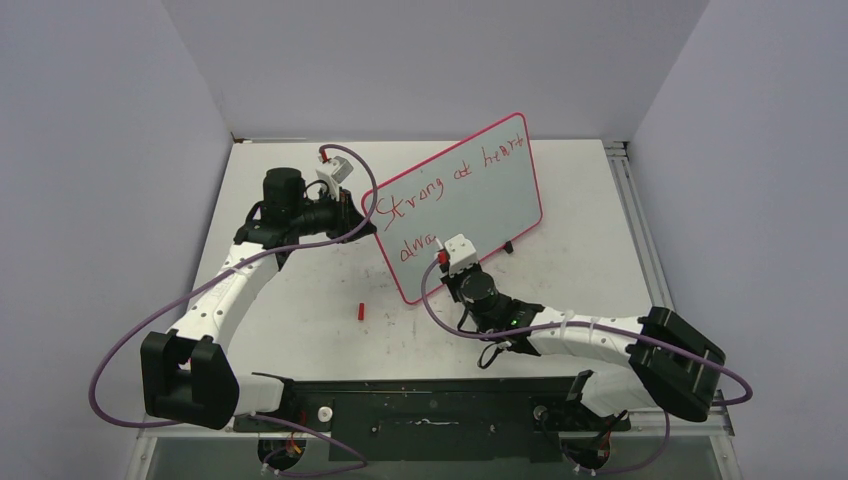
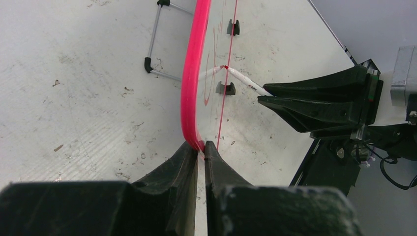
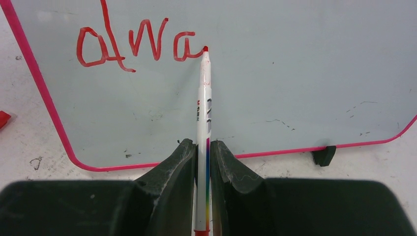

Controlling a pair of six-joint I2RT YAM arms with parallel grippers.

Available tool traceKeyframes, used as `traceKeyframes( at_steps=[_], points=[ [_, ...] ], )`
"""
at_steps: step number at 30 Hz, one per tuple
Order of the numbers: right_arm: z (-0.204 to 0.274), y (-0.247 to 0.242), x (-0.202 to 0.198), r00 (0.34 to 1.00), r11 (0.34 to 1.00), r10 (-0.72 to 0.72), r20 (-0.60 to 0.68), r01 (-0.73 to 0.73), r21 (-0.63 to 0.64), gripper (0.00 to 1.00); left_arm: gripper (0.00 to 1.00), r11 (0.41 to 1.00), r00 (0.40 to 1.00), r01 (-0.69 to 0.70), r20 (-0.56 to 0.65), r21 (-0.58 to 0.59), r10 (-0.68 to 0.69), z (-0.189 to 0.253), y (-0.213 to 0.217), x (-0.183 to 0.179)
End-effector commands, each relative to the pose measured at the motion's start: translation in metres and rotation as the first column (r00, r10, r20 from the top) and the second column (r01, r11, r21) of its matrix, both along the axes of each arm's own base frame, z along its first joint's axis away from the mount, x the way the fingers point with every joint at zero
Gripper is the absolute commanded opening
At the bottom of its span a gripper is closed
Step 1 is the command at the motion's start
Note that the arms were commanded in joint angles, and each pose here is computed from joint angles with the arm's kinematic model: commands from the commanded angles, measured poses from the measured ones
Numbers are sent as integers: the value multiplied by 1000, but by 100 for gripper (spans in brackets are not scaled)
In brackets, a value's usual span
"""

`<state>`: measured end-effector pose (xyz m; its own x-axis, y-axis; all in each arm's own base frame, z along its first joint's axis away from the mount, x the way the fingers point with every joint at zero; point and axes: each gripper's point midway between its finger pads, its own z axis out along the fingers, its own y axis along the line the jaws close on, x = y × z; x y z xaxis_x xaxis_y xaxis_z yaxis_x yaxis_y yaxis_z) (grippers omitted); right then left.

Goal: Write a sentence on the whiteboard

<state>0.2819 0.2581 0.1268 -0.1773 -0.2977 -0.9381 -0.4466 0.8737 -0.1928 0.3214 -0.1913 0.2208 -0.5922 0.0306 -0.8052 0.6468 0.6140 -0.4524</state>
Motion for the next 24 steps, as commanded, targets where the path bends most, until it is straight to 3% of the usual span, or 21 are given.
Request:
traceKeyframes(
  at_steps=[1, 24],
  points=[
    [41, 1, 5, 997, 996, -19, 75, 12, 85, 5, 0, 999, 995, 27, 92, -30, -24, 26, -3, -1],
    [40, 10, 12, 997, 997, -4, 76, -2, 79, 5, 0, 999, 995, 28, 92, -30, -25, 25, -3, -1]
  ],
)
